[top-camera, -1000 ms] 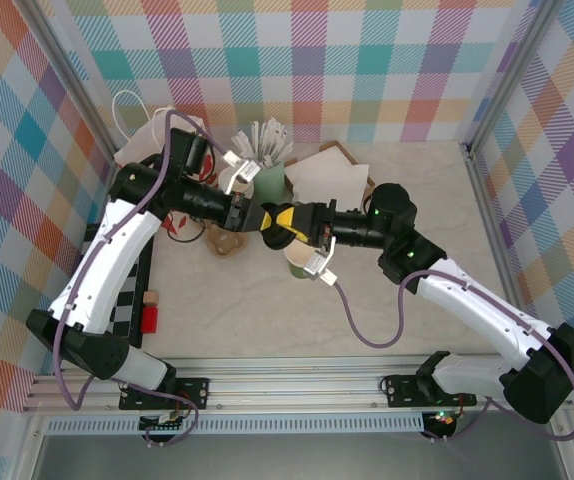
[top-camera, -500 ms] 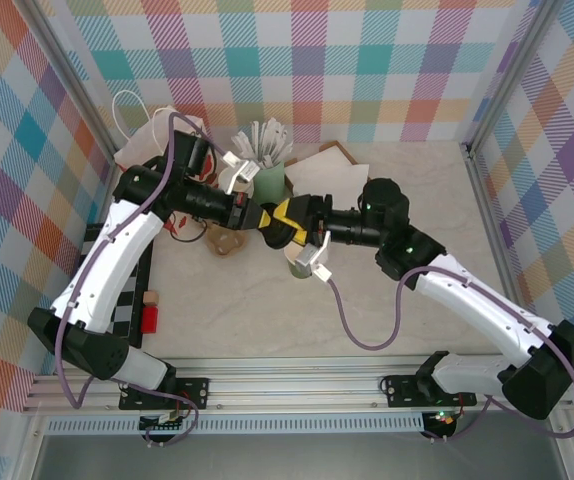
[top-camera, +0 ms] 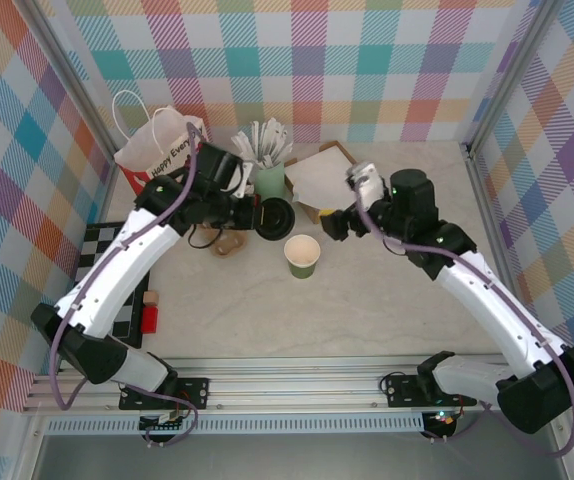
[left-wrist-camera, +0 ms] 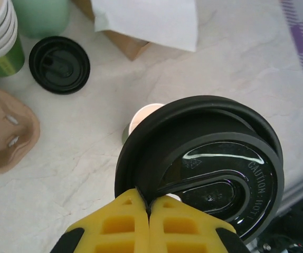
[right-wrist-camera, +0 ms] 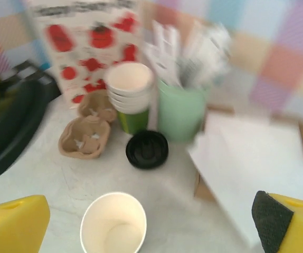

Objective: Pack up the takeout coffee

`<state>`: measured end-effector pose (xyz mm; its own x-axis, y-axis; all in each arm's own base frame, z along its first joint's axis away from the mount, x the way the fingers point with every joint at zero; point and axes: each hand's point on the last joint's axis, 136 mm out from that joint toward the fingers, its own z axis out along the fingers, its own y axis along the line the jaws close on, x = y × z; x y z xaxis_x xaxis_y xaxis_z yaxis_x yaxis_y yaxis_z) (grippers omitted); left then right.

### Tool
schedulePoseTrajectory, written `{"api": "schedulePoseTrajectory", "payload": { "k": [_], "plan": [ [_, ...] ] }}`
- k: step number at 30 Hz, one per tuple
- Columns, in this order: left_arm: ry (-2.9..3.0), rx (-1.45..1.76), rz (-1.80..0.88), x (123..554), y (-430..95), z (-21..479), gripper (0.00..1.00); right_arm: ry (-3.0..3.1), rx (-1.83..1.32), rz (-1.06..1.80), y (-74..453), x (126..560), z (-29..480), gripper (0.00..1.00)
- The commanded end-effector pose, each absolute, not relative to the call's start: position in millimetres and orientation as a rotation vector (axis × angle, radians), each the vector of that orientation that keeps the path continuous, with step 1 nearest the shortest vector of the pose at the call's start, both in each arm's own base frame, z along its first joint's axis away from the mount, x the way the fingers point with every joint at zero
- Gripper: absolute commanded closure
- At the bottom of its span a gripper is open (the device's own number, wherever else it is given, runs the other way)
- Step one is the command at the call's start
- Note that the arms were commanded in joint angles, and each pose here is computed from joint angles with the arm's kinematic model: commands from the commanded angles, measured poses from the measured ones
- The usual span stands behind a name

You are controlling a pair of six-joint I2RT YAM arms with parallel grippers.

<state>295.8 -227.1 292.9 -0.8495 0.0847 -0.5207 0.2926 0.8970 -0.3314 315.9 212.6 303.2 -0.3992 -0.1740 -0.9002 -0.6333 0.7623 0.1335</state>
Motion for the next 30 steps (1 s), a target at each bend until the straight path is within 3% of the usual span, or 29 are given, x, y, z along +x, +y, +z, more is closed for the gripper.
{"api": "schedulePoseTrajectory", "payload": {
  "k": [1,6,10,21,30],
  "plan": [
    [2.681,0.065,-0.411,301,-227,254,1.00,2.323,0.012,0.980,216,305,244,0.00],
    [2.757,0.040,-0.407,305,-250,219,1.00,2.547,0.215,1.111,229,298,200,0.01],
    [2.784,0.068,-0.389,309,-268,196,1.00,2.624,0.195,1.134,234,294,178,0.10],
    [2.871,0.120,-0.416,312,-288,163,1.00,2.663,0.160,1.236,239,291,145,0.30],
    [2.862,0.145,-0.418,319,-293,157,1.00,2.668,0.145,1.260,243,294,135,0.35]
  ]
}}
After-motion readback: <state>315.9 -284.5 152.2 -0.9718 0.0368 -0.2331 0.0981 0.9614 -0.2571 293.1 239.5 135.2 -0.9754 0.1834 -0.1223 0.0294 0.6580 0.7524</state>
